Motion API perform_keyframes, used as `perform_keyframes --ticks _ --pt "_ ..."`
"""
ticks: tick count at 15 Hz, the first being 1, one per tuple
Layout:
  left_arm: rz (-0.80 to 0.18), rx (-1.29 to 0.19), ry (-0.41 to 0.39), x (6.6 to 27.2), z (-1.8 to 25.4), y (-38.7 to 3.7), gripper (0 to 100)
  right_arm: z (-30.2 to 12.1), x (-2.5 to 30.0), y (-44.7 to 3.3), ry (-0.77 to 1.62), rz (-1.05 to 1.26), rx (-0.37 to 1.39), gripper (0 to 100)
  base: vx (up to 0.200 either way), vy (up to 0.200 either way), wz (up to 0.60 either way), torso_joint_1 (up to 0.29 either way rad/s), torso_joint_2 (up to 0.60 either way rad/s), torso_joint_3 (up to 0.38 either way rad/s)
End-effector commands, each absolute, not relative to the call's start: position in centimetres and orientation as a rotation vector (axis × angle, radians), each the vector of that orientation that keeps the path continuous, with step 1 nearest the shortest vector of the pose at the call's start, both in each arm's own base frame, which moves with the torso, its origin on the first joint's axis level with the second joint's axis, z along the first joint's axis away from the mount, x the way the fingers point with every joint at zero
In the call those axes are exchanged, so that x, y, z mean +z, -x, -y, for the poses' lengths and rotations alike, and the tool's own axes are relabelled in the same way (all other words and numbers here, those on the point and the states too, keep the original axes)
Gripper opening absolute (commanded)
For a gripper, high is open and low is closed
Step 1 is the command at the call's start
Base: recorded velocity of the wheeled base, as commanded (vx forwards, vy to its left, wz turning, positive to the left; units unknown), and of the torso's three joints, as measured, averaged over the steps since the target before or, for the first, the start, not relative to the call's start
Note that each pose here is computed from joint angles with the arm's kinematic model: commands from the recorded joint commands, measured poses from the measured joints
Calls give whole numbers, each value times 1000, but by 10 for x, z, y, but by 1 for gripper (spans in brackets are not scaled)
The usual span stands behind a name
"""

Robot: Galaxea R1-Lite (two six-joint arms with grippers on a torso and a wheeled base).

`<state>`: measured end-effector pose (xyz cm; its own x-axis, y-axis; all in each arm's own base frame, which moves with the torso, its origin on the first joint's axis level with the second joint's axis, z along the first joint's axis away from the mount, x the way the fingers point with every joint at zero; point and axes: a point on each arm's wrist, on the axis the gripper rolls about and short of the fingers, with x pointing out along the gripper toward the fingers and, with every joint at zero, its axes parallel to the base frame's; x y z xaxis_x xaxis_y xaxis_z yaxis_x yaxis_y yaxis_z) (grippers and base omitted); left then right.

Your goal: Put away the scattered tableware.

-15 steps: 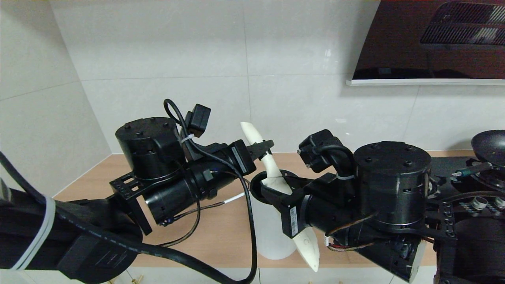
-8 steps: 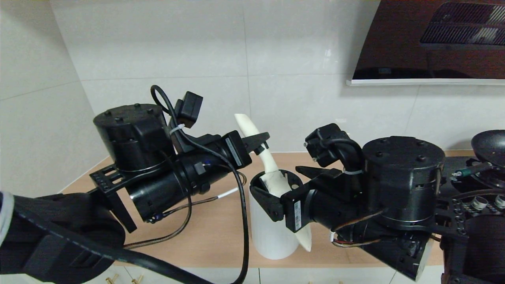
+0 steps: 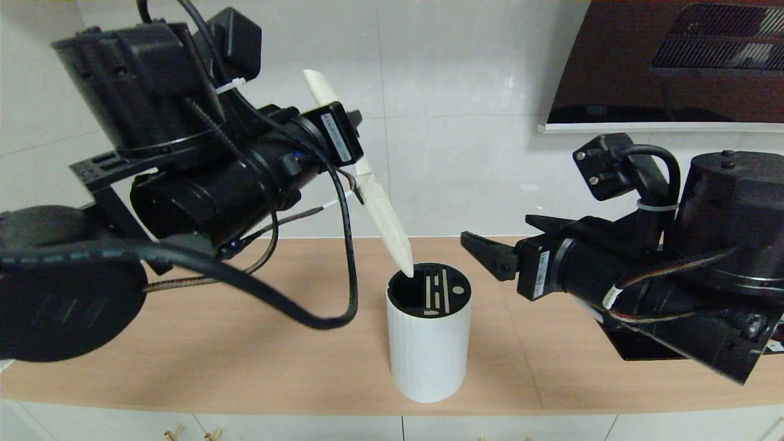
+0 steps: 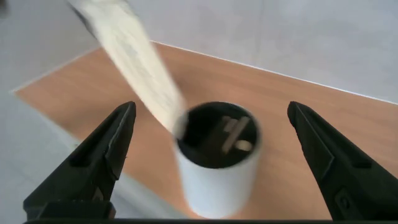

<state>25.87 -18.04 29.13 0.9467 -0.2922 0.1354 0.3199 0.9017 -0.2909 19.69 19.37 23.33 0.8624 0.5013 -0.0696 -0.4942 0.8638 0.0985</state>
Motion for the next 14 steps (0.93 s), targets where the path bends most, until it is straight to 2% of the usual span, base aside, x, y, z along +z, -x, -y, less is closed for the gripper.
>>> perform_keyframes --ticks 1,4,8,14 --pt "96 -244 252 288 204 -267 0 -183 240 -199 -90 -74 494 100 0 0 0 0 0 0" --pt "54 -210 201 271 225 -263 0 -182 237 -205 -85 -84 473 100 0 0 0 0 0 0" --pt "34 -144 171 260 232 -266 0 -183 231 -210 -76 -99 464 100 0 0 0 0 0 0" --pt "97 -88 106 238 244 -280 0 -184 231 -210 -76 -99 464 100 0 0 0 0 0 0"
